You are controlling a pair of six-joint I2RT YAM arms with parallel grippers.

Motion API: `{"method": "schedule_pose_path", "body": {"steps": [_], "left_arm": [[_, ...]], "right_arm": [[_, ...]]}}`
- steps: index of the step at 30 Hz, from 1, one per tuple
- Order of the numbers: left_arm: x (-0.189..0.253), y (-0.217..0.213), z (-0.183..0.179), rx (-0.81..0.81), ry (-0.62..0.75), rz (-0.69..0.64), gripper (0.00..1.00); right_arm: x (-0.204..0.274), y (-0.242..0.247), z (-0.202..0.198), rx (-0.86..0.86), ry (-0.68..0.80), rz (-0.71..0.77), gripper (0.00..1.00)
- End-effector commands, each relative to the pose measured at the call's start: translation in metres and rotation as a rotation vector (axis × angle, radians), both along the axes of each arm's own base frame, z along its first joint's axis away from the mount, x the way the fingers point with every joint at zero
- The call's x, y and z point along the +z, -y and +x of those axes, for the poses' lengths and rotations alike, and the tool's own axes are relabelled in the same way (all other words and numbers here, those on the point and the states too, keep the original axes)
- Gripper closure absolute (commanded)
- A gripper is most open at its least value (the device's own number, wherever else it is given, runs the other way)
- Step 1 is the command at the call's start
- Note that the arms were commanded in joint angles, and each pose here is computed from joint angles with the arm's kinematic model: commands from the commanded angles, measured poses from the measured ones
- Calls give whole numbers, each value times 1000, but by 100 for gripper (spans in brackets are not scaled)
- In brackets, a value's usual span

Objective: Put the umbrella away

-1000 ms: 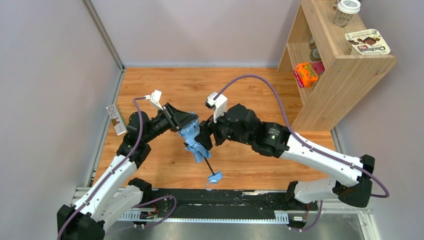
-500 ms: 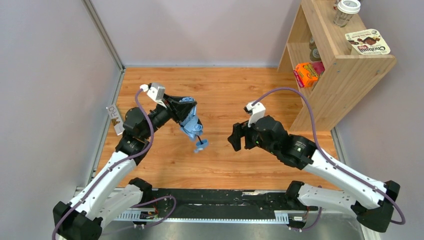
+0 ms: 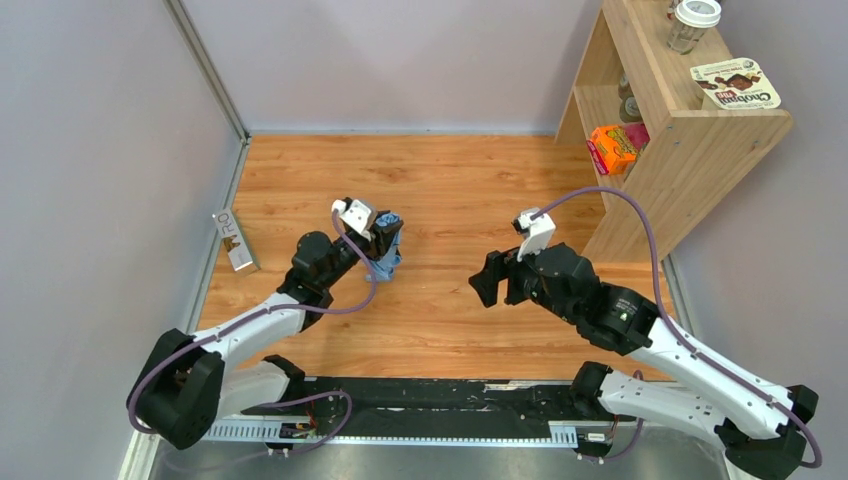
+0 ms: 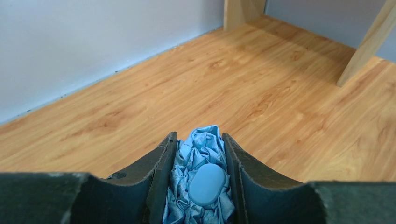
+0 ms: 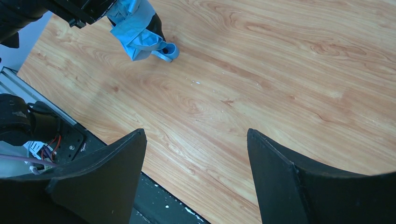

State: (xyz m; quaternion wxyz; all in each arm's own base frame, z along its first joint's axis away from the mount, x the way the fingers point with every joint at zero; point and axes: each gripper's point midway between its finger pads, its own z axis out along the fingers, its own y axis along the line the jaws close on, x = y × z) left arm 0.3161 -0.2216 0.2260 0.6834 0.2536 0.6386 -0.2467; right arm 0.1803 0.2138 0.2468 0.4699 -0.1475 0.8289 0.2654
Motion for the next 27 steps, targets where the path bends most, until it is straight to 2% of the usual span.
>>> {"method": "schedule_pose_path", "body": {"steps": [1,2,3,4,7,8,9,14,15,16,18,19,22,23,25,27], "left_arm": [[10,-1,-2,24,144,-34,100],[12,-3,-1,39,161,-57,100],[-11,-6,-1,53,120,-38,100],[-13,-7,-1,62,132,-47,100],[-55,-11,0,89,35,-48,100],[-49,-11,0,89,62,-78,100],[-66,-12,0,96,22,-70,100],[-67,-17,7,154,-30,-157,100],[-77,-17,11,171,-130,-177,100],[-75,-20,20,199,-370,-275,100],[-74,-24,23,221,-515,-340,100],[-75,-19,19,170,-578,-351,100],[-91,-32,26,200,-880,-434,100],[-99,-23,18,121,-972,-437,100],[-100,-21,21,50,-1079,-475,100],[-92,-29,41,28,-1080,-482,100]], "right_arm": [[-5,-2,3,-15,-8,21,18],[-8,-4,3,-12,-15,20,18],[-10,-5,3,-10,-21,21,18],[-13,-7,3,-4,-30,19,18],[-18,-9,3,2,-40,17,18],[-18,-9,3,2,-40,19,18],[-20,-9,3,2,-43,16,18],[-18,-8,2,5,-44,24,18],[-17,-8,2,2,-45,26,18],[-14,-5,1,-2,-43,22,18],[-11,-2,-1,-4,-40,25,18],[-9,-2,-1,-1,-38,30,18],[-8,0,-2,-2,-36,34,18],[-8,0,-2,-1,-37,32,18],[-7,1,-3,1,-36,34,18],[-7,2,-4,2,-33,35,18]]}}
